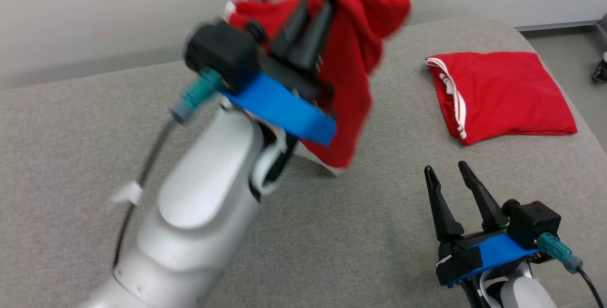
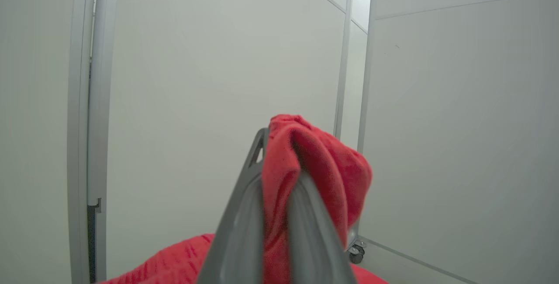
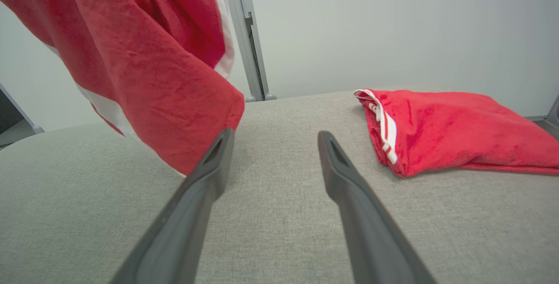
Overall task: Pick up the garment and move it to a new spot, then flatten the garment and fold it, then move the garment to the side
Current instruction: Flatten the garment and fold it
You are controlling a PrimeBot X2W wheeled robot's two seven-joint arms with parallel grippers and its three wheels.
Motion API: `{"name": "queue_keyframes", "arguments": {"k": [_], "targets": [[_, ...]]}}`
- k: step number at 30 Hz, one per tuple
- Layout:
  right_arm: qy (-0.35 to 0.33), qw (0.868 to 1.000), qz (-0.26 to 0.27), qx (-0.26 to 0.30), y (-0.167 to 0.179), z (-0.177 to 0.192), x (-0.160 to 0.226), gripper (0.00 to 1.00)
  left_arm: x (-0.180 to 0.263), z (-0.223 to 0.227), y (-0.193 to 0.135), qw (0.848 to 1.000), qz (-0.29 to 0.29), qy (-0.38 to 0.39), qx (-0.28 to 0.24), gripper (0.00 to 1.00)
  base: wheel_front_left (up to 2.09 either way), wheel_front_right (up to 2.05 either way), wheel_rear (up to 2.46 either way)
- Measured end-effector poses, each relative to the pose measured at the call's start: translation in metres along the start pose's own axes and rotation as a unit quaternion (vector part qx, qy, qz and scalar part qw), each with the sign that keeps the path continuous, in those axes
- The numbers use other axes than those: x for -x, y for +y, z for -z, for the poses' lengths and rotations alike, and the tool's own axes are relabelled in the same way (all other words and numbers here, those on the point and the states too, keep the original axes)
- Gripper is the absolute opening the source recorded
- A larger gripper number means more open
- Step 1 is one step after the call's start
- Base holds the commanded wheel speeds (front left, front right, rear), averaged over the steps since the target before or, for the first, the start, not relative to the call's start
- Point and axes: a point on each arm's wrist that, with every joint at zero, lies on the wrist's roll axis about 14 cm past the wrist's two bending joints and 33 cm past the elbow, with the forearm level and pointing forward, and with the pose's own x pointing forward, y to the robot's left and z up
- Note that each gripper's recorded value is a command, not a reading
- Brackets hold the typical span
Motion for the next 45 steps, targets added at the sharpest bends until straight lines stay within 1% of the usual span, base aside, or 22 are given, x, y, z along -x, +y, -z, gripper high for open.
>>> {"name": "queue_keyframes", "arguments": {"k": [3,6,8,11,12,13,15,18,20,22,25,28,32,33,35,36,40,43,45], "targets": [[0.001,1.000,-0.008,-0.003,0.006,0.002,-0.004,1.00,0.031,0.049,-0.009,0.997,0.005,0.072,-0.004,0.00,0.00,0.00,0.00],[0.004,1.000,-0.020,-0.006,0.013,0.005,-0.009,1.00,0.082,0.102,-0.008,0.987,-0.002,0.163,-0.002,0.00,0.00,0.00,0.00],[0.006,1.000,-0.029,-0.007,0.019,0.007,-0.013,1.00,0.125,0.135,-0.009,0.973,-0.008,0.230,0.005,0.00,0.00,0.00,0.00],[0.006,0.999,-0.041,-0.008,0.028,0.008,-0.017,1.00,0.183,0.168,-0.015,0.948,-0.017,0.316,0.033,0.00,0.00,0.00,0.00],[0.007,0.999,-0.045,-0.008,0.030,0.008,-0.019,1.00,0.201,0.176,-0.017,0.938,-0.022,0.343,0.047,0.46,0.00,0.00,0.00],[0.007,0.999,-0.048,-0.008,0.032,0.008,-0.020,1.00,0.217,0.181,-0.022,0.929,-0.020,0.365,0.056,1.00,0.00,0.00,0.00],[0.009,0.998,-0.054,-0.007,0.036,0.009,-0.021,1.00,0.237,0.181,-0.018,0.922,-0.027,0.383,0.059,1.00,0.00,0.00,0.00],[0.008,0.998,-0.059,-0.008,0.040,0.008,-0.024,1.00,0.254,0.172,0.001,0.917,-0.051,0.392,0.048,1.00,0.00,0.00,0.00],[0.008,0.998,-0.061,-0.008,0.042,0.008,-0.024,1.00,0.256,0.163,0.009,0.920,-0.073,0.383,0.045,1.00,0.00,0.00,0.00],[0.009,0.998,-0.064,-0.009,0.043,0.009,-0.024,1.00,0.250,0.154,0.009,0.925,-0.076,0.371,0.043,1.00,0.00,0.00,0.00],[0.011,0.998,-0.065,-0.009,0.044,0.010,-0.023,1.00,0.231,0.144,0.000,0.933,-0.058,0.353,0.043,1.00,0.00,0.00,0.00],[0.010,0.998,-0.064,-0.009,0.044,0.008,-0.022,1.00,0.211,0.137,-0.013,0.938,-0.029,0.343,0.044,1.00,0.00,0.00,0.00],[0.008,0.999,-0.053,-0.007,0.036,0.006,-0.017,1.00,0.188,0.135,-0.037,0.937,0.010,0.344,0.061,1.00,0.00,0.00,0.00],[0.007,0.999,-0.050,-0.007,0.034,0.006,-0.016,1.00,0.185,0.136,-0.043,0.935,0.021,0.350,0.062,1.00,0.00,0.00,0.00],[0.007,0.999,-0.043,-0.006,0.029,0.006,-0.014,1.00,0.183,0.139,-0.050,0.928,0.025,0.364,0.077,1.00,0.00,0.00,0.00],[0.008,0.999,-0.040,-0.006,0.027,0.006,-0.013,1.00,0.184,0.142,-0.052,0.922,0.026,0.377,0.086,1.00,0.00,0.00,0.00],[0.007,0.999,-0.030,-0.006,0.021,0.006,-0.009,1.00,0.198,0.164,-0.061,0.888,0.022,0.445,0.115,1.00,0.00,0.00,0.00],[0.008,1.000,-0.024,-0.006,0.016,0.006,-0.008,1.00,0.198,0.173,-0.079,0.873,0.030,0.463,0.151,1.00,0.00,0.00,0.00],[0.009,1.000,-0.021,-0.006,0.015,0.007,-0.008,1.00,0.200,0.179,-0.089,0.864,0.042,0.475,0.163,1.00,0.00,0.00,0.00]]}}
